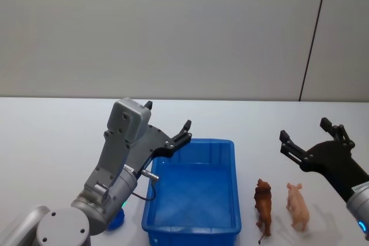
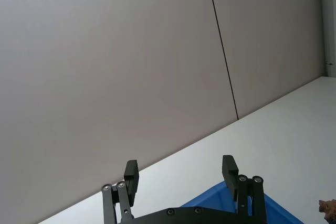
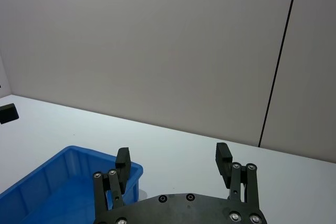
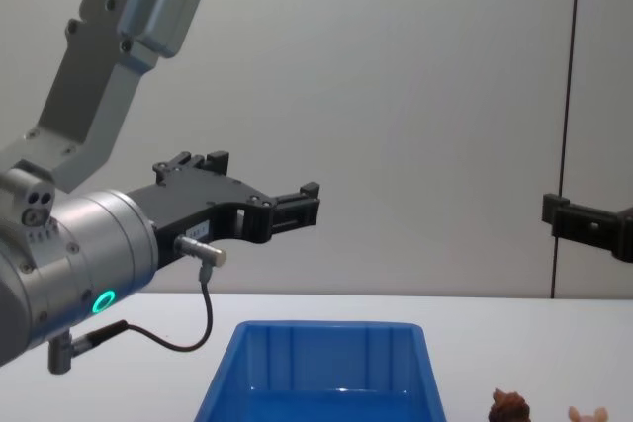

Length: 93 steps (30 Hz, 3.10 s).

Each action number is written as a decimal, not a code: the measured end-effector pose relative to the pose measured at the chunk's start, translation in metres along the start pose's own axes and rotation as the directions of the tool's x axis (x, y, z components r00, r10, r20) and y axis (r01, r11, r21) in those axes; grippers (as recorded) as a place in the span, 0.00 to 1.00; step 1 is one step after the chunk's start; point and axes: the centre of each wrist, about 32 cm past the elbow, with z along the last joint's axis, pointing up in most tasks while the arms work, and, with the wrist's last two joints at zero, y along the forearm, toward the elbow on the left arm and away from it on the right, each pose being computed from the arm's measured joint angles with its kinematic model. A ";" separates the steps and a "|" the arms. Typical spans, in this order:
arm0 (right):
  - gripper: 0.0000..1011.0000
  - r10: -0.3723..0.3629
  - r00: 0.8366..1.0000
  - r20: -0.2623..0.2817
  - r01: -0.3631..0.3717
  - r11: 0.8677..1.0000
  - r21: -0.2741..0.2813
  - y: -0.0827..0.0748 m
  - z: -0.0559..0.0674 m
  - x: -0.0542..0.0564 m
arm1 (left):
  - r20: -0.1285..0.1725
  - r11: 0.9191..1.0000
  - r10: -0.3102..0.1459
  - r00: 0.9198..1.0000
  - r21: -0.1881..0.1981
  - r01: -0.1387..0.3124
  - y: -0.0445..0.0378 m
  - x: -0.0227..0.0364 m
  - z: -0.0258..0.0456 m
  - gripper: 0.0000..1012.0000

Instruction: Pick up the two dolls from the table and place them into the box.

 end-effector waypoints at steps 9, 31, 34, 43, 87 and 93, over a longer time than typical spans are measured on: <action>0.99 0.000 1.000 0.000 0.000 1.000 0.000 0.000 0.000 0.000 | 0.000 1.000 0.000 1.000 0.000 0.000 0.0000 0.0000 0.0000 0.99; 0.99 0.000 1.000 0.000 0.000 1.000 0.000 0.000 0.000 0.000 | 0.000 1.000 0.000 1.000 0.000 0.000 0.0000 0.0000 0.0000 0.99; 0.99 0.000 1.000 0.000 0.000 1.000 0.000 0.000 0.000 0.000 | 0.000 1.000 0.000 1.000 0.000 0.000 0.0000 0.0000 0.0000 0.99; 0.99 -0.001 1.000 0.000 0.001 1.000 0.000 0.000 0.000 0.000 | 0.000 1.000 0.000 1.000 0.000 0.000 0.0000 0.0000 0.0000 0.99; 0.99 -0.081 0.995 0.065 0.097 0.950 -0.297 0.005 -0.035 -0.006 | 0.000 1.000 0.000 1.000 0.000 0.000 0.0000 0.0000 0.0000 0.99; 0.99 -0.091 0.994 0.063 0.106 0.936 -0.335 0.002 -0.042 -0.009 | 0.000 1.000 0.000 1.000 0.000 0.000 0.0000 0.0000 0.0000 0.99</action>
